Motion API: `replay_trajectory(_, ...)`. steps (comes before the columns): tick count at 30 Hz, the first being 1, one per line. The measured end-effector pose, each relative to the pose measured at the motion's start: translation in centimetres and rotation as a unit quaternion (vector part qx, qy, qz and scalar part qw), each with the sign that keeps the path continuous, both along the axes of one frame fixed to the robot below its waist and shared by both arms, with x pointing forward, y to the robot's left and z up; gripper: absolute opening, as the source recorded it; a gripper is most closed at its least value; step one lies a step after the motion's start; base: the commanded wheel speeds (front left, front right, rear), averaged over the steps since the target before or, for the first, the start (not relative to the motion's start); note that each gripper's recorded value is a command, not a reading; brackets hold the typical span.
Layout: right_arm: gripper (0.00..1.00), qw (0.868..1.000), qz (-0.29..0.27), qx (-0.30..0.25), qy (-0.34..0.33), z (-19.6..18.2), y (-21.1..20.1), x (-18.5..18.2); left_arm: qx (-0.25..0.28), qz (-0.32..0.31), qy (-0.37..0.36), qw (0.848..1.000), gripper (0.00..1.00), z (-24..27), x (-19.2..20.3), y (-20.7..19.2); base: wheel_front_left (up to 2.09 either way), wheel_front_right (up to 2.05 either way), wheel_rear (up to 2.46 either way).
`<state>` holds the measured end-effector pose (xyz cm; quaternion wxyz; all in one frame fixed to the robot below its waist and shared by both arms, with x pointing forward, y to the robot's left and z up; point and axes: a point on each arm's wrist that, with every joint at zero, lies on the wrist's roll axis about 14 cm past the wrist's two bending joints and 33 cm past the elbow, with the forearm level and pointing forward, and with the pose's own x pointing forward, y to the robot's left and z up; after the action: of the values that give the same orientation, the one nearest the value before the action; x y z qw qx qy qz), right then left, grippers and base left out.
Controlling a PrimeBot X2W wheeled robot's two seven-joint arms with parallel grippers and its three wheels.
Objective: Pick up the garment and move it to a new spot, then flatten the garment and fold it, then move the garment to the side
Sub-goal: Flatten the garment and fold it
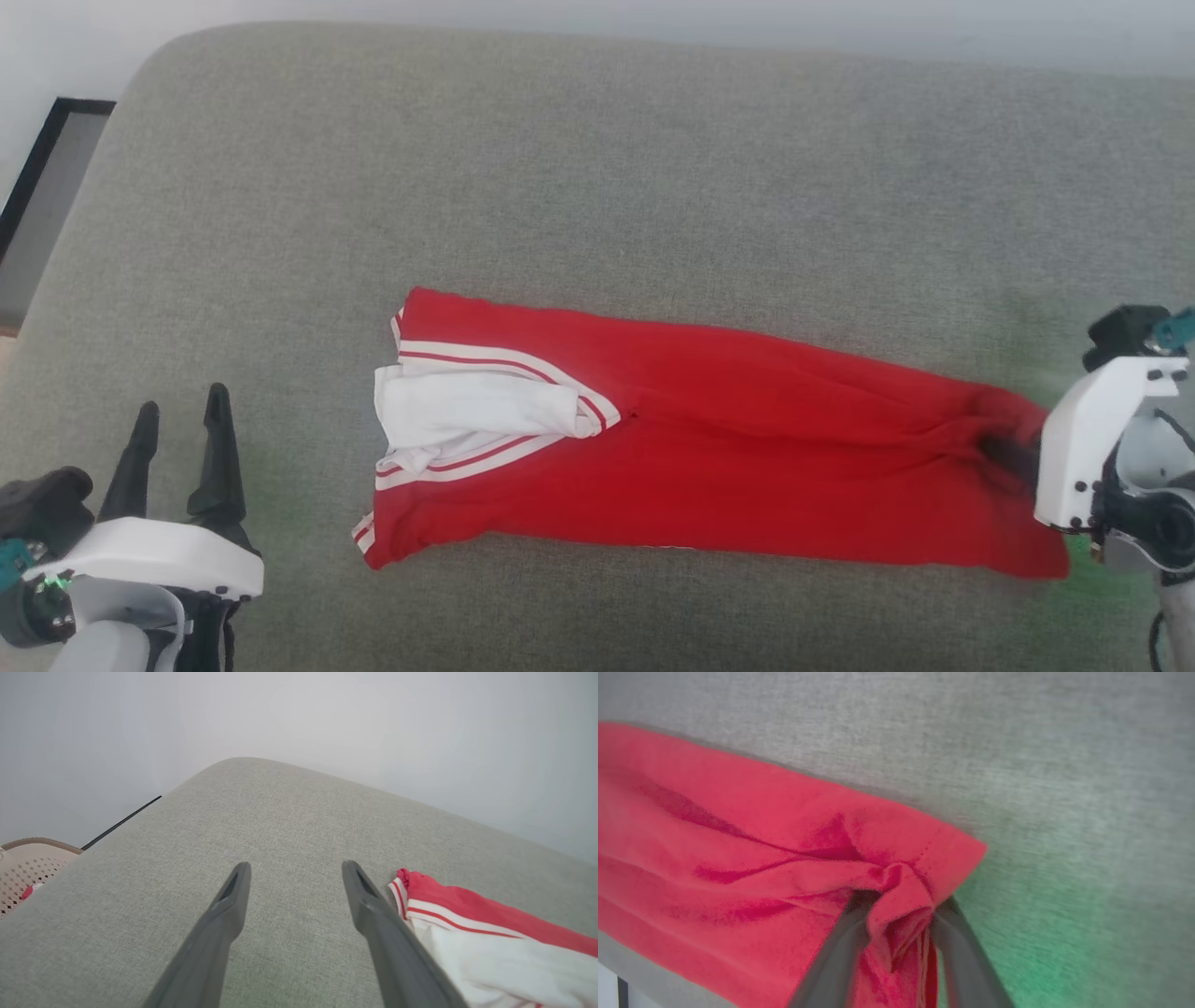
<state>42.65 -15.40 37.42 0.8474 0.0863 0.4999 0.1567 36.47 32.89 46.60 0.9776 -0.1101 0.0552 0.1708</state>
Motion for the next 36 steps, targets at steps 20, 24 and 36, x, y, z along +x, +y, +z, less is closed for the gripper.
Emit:
replay_trajectory(20,0.0,0.995,-0.091,-0.012,-0.043,2.3,-7.2,3.4,-0.018,-0.022,-0.038,0.999,1.0,-1.0,2.6,-1.6,0.0,0.0,0.0)
replay_trajectory(24,0.0,0.986,-0.142,-0.055,-0.064,3.5,-12.8,4.1,-0.019,-0.038,-0.043,0.998,1.0,-1.2,4.1,-2.7,0.0,0.0,0.0)
replay_trajectory(36,0.0,0.965,-0.225,-0.11,-0.079,4.4,-20.5,3.8,-0.011,-0.066,-0.045,0.997,1.0,-1.6,6.2,-4.0,0.0,0.0,0.0)
